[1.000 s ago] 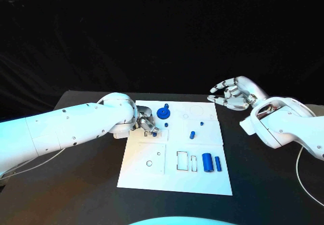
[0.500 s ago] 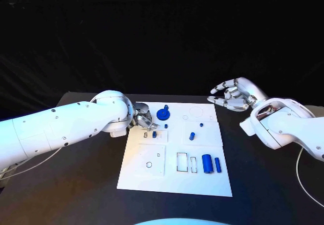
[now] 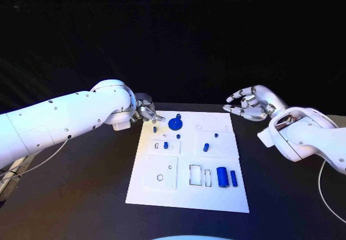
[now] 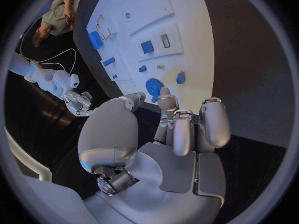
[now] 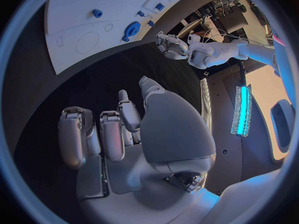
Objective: Assemble the parts on the task board
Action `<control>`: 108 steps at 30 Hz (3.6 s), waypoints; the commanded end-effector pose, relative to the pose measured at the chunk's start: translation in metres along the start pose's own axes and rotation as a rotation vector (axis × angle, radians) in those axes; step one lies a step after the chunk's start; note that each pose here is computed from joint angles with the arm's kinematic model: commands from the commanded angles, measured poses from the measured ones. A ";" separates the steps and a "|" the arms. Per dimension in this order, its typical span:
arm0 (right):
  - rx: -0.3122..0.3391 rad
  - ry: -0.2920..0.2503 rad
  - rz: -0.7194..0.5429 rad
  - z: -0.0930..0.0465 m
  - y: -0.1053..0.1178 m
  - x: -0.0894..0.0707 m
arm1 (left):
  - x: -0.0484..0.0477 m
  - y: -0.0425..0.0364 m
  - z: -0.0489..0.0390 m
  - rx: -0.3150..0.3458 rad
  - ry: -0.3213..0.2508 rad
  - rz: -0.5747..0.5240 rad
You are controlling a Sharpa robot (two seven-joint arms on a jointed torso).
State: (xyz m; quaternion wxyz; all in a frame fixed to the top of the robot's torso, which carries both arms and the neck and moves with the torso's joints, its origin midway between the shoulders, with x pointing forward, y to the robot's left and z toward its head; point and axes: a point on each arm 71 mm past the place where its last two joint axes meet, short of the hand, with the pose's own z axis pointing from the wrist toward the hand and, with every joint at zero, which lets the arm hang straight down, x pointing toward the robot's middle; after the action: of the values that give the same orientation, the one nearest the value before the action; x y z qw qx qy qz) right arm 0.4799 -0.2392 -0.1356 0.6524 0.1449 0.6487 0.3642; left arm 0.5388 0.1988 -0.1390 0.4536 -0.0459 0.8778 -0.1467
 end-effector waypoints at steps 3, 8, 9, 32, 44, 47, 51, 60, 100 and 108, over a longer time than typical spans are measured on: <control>-0.008 0.005 -0.005 0.000 0.001 0.001 | -0.0035 0.0045 0.0135 -0.030 0.035 0.042; -0.008 0.008 -0.004 0.000 0.001 0.002 | -0.0019 0.0106 0.0244 -0.069 0.057 0.061; -0.008 0.008 -0.004 0.000 0.001 0.002 | -0.0014 0.0115 0.0259 -0.075 0.061 0.064; -0.012 0.009 -0.008 0.000 0.001 0.003 | 0.0090 0.0155 0.0391 -0.111 0.122 0.077; -0.012 0.010 -0.008 0.000 0.001 0.003 | 0.0111 0.0139 0.0388 -0.102 0.143 0.062; -0.012 0.010 -0.008 0.000 0.001 0.003 | 0.0113 0.0138 0.0387 -0.100 0.146 0.056; -0.012 0.010 -0.008 0.001 0.001 0.003 | 0.0116 0.0134 0.0387 -0.097 0.148 0.050; -0.013 0.010 -0.009 0.001 0.001 0.004 | 0.0115 0.0128 0.0386 -0.085 0.145 0.023; -0.002 0.006 -0.008 -0.001 -0.003 0.002 | 0.0424 0.0205 -0.0078 0.091 0.081 -0.117; 0.001 0.012 -0.003 -0.001 -0.004 0.004 | 0.0614 0.0150 -0.0097 0.116 0.094 -0.068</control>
State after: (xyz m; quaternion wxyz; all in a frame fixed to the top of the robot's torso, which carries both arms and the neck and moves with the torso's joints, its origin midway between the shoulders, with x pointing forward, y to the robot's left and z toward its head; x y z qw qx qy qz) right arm 0.4797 -0.2407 -0.1408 0.6502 0.1473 0.6520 0.3611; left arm 0.4958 0.2051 -0.1878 0.3902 -0.0587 0.8944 -0.2108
